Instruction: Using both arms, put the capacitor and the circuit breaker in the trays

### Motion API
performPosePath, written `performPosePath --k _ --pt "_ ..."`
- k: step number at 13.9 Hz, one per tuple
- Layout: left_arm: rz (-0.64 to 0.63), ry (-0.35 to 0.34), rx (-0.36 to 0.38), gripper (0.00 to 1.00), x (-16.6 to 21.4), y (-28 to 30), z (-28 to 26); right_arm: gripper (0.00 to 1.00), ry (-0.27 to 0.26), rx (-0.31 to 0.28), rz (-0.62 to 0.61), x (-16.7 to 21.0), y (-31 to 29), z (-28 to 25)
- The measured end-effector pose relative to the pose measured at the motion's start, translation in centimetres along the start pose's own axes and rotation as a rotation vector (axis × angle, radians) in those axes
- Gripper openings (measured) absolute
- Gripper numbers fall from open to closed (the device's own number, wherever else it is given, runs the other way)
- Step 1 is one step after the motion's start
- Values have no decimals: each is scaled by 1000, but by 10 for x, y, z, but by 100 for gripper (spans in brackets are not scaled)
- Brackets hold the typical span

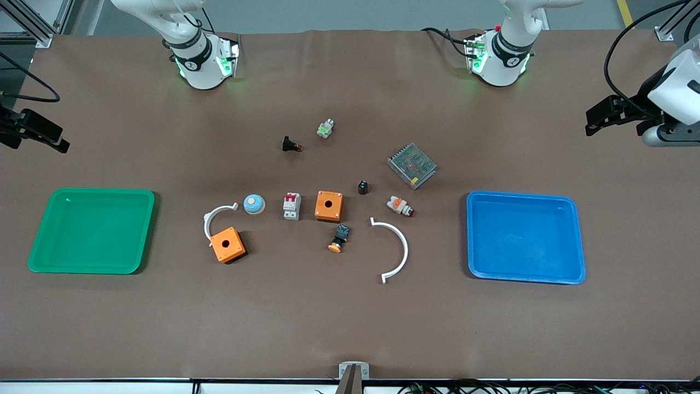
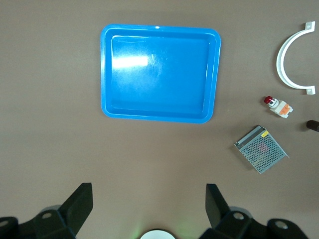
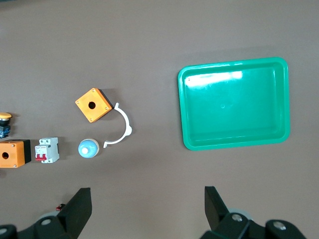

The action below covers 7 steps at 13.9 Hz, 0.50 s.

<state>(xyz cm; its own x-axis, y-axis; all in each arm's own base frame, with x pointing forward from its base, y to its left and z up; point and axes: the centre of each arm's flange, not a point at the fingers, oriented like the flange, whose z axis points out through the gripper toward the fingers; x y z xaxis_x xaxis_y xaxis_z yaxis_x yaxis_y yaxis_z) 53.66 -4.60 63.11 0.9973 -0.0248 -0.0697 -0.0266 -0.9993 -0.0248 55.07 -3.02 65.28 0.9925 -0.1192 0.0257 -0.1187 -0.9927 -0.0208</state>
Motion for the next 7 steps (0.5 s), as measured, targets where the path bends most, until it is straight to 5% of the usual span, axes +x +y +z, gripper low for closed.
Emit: performPosePath --k 7 --pt "3 -15 -2 100 11 2 9 100 0 0 0 0 0 0"
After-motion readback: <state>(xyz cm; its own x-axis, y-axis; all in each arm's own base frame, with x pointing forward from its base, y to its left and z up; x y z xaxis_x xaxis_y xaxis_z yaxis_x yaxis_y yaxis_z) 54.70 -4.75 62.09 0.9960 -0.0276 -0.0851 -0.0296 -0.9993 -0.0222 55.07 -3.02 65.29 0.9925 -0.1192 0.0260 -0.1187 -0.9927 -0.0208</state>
